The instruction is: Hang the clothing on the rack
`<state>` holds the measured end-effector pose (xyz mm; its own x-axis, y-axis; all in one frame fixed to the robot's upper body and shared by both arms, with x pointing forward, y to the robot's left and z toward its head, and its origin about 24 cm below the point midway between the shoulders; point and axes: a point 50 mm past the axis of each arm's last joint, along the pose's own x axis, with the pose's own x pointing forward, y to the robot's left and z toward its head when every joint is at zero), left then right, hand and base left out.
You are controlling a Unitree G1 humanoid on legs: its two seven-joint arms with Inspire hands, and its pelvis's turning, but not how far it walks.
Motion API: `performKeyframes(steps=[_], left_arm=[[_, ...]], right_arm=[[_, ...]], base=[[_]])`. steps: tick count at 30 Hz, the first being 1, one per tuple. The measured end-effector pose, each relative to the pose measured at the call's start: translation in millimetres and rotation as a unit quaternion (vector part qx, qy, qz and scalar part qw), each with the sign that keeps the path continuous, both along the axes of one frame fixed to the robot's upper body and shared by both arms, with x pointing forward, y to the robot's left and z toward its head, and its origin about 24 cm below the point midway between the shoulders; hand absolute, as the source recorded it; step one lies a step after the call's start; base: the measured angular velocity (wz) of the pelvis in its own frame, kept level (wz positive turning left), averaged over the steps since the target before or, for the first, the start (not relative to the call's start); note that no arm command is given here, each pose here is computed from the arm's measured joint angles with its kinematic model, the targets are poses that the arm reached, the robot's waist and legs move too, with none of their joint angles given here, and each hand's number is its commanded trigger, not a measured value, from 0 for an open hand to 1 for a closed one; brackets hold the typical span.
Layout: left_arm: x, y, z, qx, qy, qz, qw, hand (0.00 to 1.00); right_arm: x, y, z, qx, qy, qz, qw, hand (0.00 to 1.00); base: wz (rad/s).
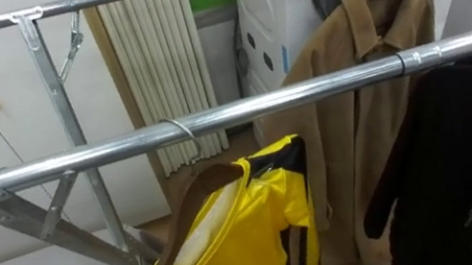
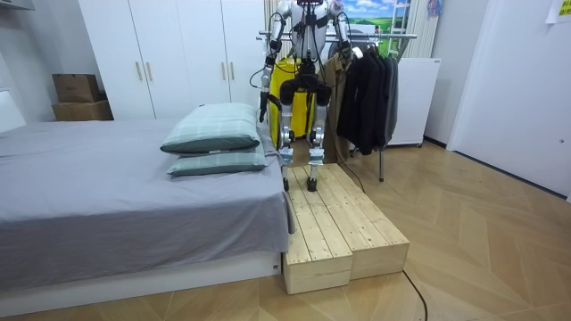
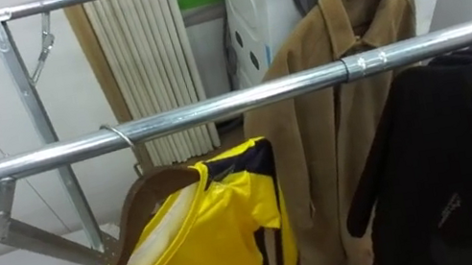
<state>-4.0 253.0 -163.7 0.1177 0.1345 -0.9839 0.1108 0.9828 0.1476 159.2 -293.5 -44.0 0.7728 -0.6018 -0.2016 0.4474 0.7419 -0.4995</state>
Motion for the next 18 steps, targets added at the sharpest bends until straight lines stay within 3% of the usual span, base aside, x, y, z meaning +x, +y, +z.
performKeyframes(steps=[7,12,18], left_arm=[[-3.3,1.4,0.7,-0.012,0.005,-0.018,1.0,0.0],[-6.6,-2.0,-0.2,-0.022,0.02,-0.049,0.998,0.0],[-10.7,-7.6,-1.5,-0.027,0.023,-0.045,0.998,0.0]], right_arm=[[-58.4,-5.9,-62.6,0.163,0.161,-0.024,0.973,0.0],[-109.6,7.1,-95.1,0.284,0.267,-0.016,0.921,0.0],[-139.5,35.1,-112.9,0.397,0.28,-0.052,0.873,0.0]], base=[[0.02],[0.02],[0.02]])
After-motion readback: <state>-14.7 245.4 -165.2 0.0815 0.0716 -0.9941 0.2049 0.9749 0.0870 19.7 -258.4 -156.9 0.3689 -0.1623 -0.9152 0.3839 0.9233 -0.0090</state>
